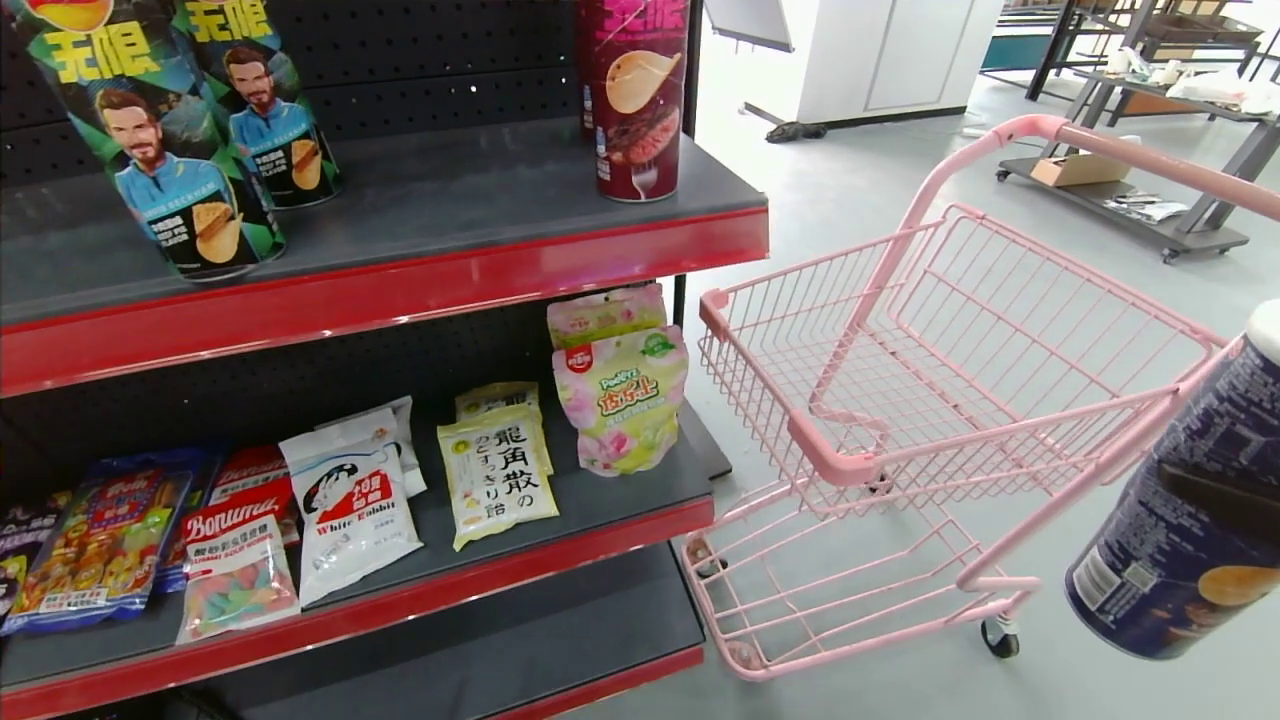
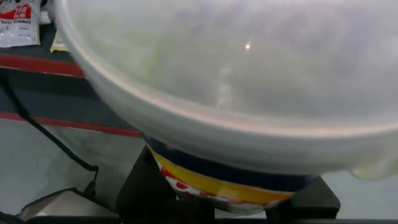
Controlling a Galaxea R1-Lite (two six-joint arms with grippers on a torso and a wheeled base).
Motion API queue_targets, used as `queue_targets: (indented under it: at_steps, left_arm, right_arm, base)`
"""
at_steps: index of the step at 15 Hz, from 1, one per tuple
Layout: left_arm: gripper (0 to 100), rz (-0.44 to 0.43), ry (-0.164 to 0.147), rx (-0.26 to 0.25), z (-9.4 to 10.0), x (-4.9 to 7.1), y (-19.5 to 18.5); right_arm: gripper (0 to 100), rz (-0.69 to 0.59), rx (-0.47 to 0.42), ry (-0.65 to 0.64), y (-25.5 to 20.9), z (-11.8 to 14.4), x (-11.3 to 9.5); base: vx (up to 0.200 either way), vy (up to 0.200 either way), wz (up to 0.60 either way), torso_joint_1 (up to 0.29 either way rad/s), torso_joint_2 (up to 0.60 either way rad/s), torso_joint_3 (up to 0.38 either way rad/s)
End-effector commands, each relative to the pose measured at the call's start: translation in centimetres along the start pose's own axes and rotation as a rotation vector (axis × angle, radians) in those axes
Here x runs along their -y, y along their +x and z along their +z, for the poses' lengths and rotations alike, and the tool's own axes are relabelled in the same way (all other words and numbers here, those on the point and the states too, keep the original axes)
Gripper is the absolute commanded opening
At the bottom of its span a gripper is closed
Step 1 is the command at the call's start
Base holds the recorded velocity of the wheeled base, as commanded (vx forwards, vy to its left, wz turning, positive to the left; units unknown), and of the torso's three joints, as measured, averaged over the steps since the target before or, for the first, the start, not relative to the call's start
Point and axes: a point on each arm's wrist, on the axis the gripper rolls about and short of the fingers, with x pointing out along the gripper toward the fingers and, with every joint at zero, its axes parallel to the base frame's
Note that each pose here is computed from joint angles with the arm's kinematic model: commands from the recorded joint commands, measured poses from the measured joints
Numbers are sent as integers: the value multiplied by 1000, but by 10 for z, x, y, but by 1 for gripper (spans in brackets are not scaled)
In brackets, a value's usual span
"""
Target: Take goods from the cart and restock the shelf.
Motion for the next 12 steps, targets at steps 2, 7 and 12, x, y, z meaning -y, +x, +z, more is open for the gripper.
queue_targets:
  at_steps: [2, 7, 12]
  left_arm:
    - [100, 0, 0, 4, 0, 0, -1]
    - [100, 5, 0, 21, -1, 0, -3]
    - [100, 8, 1, 33, -2, 1, -5]
  right_arm:
    - [0, -23, 8, 4, -4, -2, 1]
    - [0, -63, 9, 8, -5, -1, 3]
    - [0, -66, 10, 7, -5, -1, 3]
  base:
    - [-200, 0, 0, 5, 2, 2]
    - [0, 0, 600, -1, 0, 4]
    - [0, 0, 360, 4, 2, 0]
